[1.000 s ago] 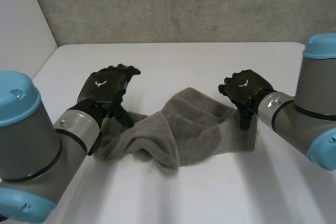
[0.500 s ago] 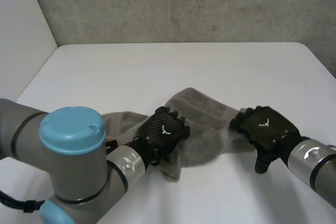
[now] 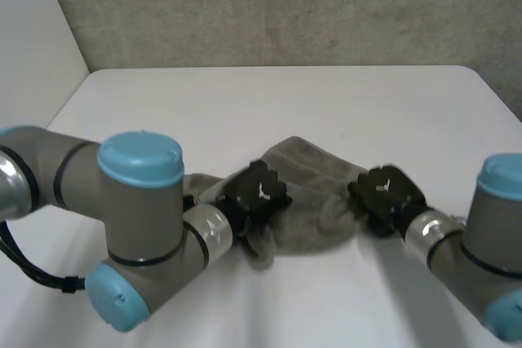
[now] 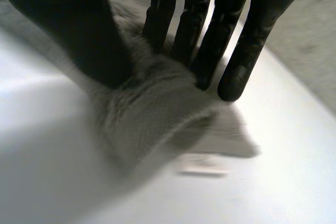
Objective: Fold the towel.
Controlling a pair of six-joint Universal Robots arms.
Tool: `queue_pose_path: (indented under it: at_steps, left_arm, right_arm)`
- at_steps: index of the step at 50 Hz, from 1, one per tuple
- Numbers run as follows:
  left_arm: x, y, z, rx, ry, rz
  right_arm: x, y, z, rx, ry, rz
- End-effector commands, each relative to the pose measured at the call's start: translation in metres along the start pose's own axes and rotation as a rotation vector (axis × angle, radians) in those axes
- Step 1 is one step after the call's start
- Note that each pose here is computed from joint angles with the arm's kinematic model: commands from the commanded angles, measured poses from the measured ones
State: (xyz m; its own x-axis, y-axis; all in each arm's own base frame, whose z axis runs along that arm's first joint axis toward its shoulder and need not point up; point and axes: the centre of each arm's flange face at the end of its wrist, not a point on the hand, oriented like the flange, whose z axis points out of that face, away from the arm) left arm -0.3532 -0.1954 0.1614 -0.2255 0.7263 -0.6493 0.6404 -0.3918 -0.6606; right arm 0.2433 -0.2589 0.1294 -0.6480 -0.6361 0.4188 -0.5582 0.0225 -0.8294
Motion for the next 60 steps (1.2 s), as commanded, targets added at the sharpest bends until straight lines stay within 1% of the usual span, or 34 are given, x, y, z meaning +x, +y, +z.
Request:
queue_pose_path:
  at_steps: [1,3,4,5,6,7,8,9,10,11,12,13,14,15,16,17,19,20,22,23,24,25,27,28,30,31,33,35,36,39,43,48,56,60]
  left_arm:
    - [-0.062,-0.014,0.004,0.027,-0.213,-0.015]
    - [-0.121,-0.023,0.007,0.072,-0.404,-0.047]
    - [-0.122,-0.023,0.007,0.072,-0.405,-0.047]
    - [-0.155,-0.031,0.004,0.112,-0.520,-0.079]
    - [-0.155,-0.031,0.004,0.112,-0.521,-0.079]
    - [-0.185,-0.039,0.000,0.157,-0.632,-0.129]
    - [-0.215,-0.048,-0.008,0.212,-0.750,-0.194]
    - [-0.216,-0.048,-0.009,0.213,-0.752,-0.195]
    - [-0.239,-0.053,-0.017,0.273,-0.847,-0.269]
    - [-0.256,-0.057,-0.025,0.336,-0.926,-0.347]
    - [-0.257,-0.057,-0.026,0.336,-0.926,-0.348]
    - [-0.266,-0.056,-0.030,0.383,-0.968,-0.416]
    - [-0.266,-0.056,-0.030,0.383,-0.968,-0.417]
    - [-0.269,-0.056,-0.034,0.422,-0.975,-0.471]
    - [-0.265,-0.055,-0.033,0.438,-0.958,-0.521]
    - [-0.265,-0.055,-0.033,0.439,-0.957,-0.521]
    - [-0.244,-0.042,-0.031,0.394,-0.901,-0.594]
    - [-0.244,-0.042,-0.031,0.394,-0.901,-0.594]
    - [-0.216,-0.018,-0.028,0.295,-0.850,-0.626]
    - [-0.215,-0.018,-0.028,0.295,-0.850,-0.626]
    - [-0.202,-0.004,-0.025,0.243,-0.826,-0.640]
    - [-0.202,-0.004,-0.025,0.243,-0.826,-0.640]
    - [-0.165,0.027,-0.018,0.116,-0.758,-0.671]
    - [-0.165,0.028,-0.018,0.115,-0.758,-0.672]
    - [-0.131,0.054,-0.017,0.005,-0.699,-0.696]
    - [-0.131,0.054,-0.017,0.004,-0.699,-0.696]
    - [-0.118,0.065,-0.016,-0.036,-0.677,-0.704]
    - [-0.089,0.086,-0.014,-0.129,-0.621,-0.721]
    - [-0.089,0.086,-0.014,-0.129,-0.621,-0.721]
    - [-0.058,0.098,-0.018,-0.220,-0.549,-0.735]
    - [-0.047,0.098,-0.030,-0.271,-0.512,-0.739]
    - [-0.053,0.074,-0.051,-0.262,-0.488,-0.731]
    - [-0.076,0.025,-0.070,-0.062,-0.438,-0.693]
    - [-0.080,0.014,-0.066,0.000,-0.377,-0.624]
  right_arm:
    - [0.036,-0.026,0.034,0.057,0.156,-0.138]
    - [0.065,-0.072,0.042,0.178,0.256,-0.213]
    - [0.065,-0.072,0.042,0.178,0.257,-0.214]
    - [0.084,-0.101,0.040,0.261,0.325,-0.222]
    - [0.103,-0.131,0.034,0.352,0.404,-0.209]
    - [0.103,-0.131,0.033,0.353,0.404,-0.209]
    - [0.121,-0.159,0.026,0.454,0.490,-0.175]
    - [0.136,-0.181,0.019,0.560,0.564,-0.134]
    - [0.137,-0.181,0.019,0.561,0.565,-0.134]
    - [0.148,-0.198,0.012,0.662,0.620,-0.102]
    - [0.148,-0.198,0.012,0.663,0.621,-0.101]
    - [0.157,-0.209,0.005,0.732,0.654,-0.072]
    - [0.158,-0.213,0.001,0.761,0.653,-0.054]
    - [0.158,-0.214,0.001,0.762,0.653,-0.054]
    - [0.158,-0.212,0.001,0.748,0.640,-0.041]
    - [0.153,-0.205,0.004,0.702,0.610,-0.034]
    - [0.143,-0.195,0.009,0.637,0.553,-0.021]
    - [0.143,-0.195,0.009,0.636,0.552,-0.021]
    - [0.122,-0.171,0.017,0.501,0.418,-0.008]
    - [0.122,-0.171,0.017,0.501,0.417,-0.008]
    - [0.112,-0.157,0.022,0.435,0.350,0.000]
    - [0.104,-0.144,0.026,0.382,0.298,0.014]
    - [0.095,-0.128,0.029,0.313,0.246,0.025]
    - [0.095,-0.128,0.029,0.312,0.245,0.025]
    - [0.079,-0.100,0.034,0.194,0.163,0.042]
    - [0.079,-0.100,0.034,0.193,0.163,0.042]
    - [0.062,-0.072,0.037,0.076,0.096,0.041]
    - [0.056,-0.058,0.038,0.023,0.070,0.039]
    - [0.051,-0.045,0.039,-0.027,0.049,0.038]
    - [0.044,-0.027,0.037,-0.096,0.015,0.044]
    - [0.042,-0.018,0.033,-0.129,0.003,0.057]
    - [0.049,-0.014,0.026,-0.138,0.017,0.068]
    - [0.059,-0.006,0.021,-0.119,0.021,0.089]
    - [0.059,-0.001,0.023,-0.121,0.024,0.094]
